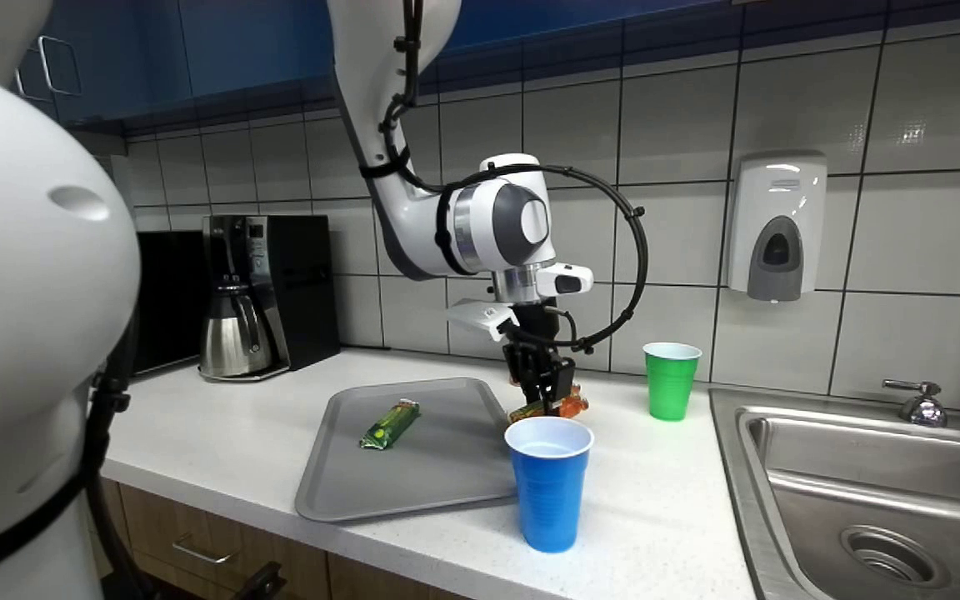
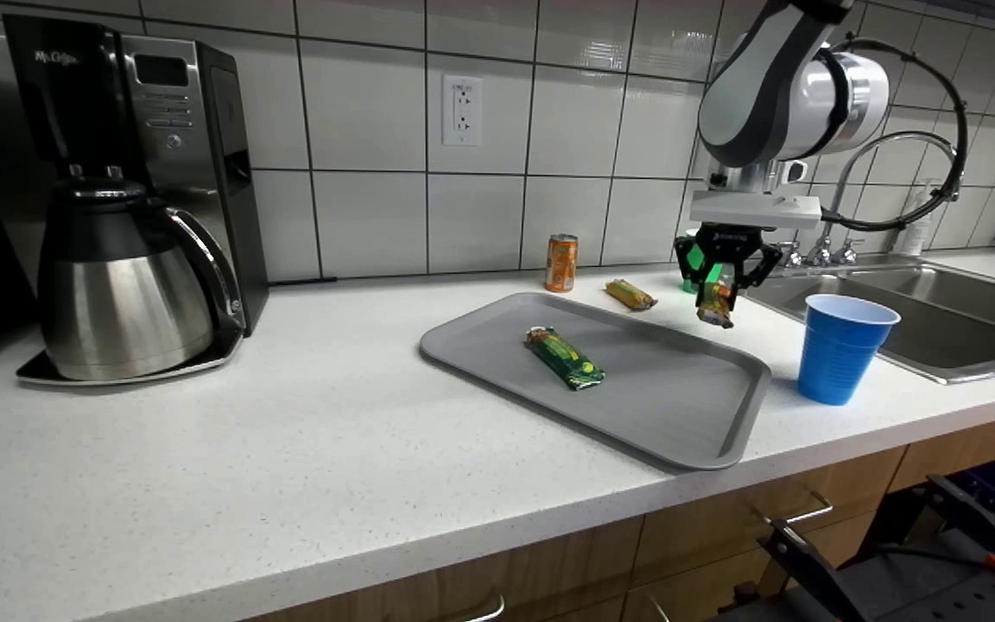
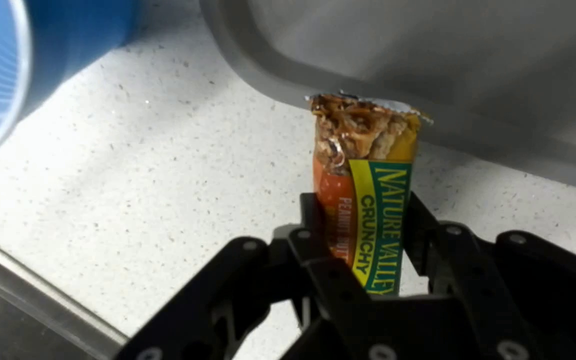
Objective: Remove the packets from the grey tray.
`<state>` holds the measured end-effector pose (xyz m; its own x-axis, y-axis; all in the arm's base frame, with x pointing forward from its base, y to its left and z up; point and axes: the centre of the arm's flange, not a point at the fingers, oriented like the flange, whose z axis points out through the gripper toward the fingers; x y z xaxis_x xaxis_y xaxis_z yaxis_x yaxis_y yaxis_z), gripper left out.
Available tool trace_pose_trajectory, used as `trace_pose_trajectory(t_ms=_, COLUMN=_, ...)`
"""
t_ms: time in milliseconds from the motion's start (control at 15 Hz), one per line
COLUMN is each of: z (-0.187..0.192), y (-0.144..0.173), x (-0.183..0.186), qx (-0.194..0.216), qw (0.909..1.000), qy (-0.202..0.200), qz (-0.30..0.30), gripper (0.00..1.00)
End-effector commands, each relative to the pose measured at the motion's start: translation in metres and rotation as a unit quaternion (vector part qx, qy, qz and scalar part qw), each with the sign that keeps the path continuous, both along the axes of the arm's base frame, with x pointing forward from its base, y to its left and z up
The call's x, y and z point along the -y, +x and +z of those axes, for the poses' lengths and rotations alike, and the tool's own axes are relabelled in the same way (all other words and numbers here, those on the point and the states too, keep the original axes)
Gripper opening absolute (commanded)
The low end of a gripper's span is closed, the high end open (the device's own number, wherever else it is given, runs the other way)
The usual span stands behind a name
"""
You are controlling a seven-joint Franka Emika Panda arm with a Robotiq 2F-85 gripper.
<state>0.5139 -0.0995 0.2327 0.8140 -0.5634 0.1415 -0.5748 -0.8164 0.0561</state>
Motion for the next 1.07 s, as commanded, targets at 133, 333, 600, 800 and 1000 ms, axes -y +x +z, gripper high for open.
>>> trace_pose_trajectory(t_ms=133, z=-0.007, y=0.023, x=0.027, qx=0.007, qw=1.0, qy=0.001, qz=0.004, gripper=0.17)
trace_pose_trajectory(t_ms=333, z=-0.014, y=0.029, x=0.036, qx=0.004, qw=1.0, qy=0.002, qz=0.002, gripper=0.17)
trace_pose_trajectory(t_ms=600, z=-0.026, y=0.035, x=0.044, qx=-0.002, qw=1.0, qy=0.003, qz=0.004, gripper=0.17)
trace_pose_trajectory(t_ms=800, z=-0.037, y=0.04, x=0.046, qx=-0.007, qw=0.9999, qy=0.005, qz=0.006, gripper=0.17)
trace_pose_trajectory(t_ms=1000, z=-0.044, y=0.045, x=0.047, qx=-0.009, qw=0.9999, qy=0.008, qz=0.007, gripper=0.17)
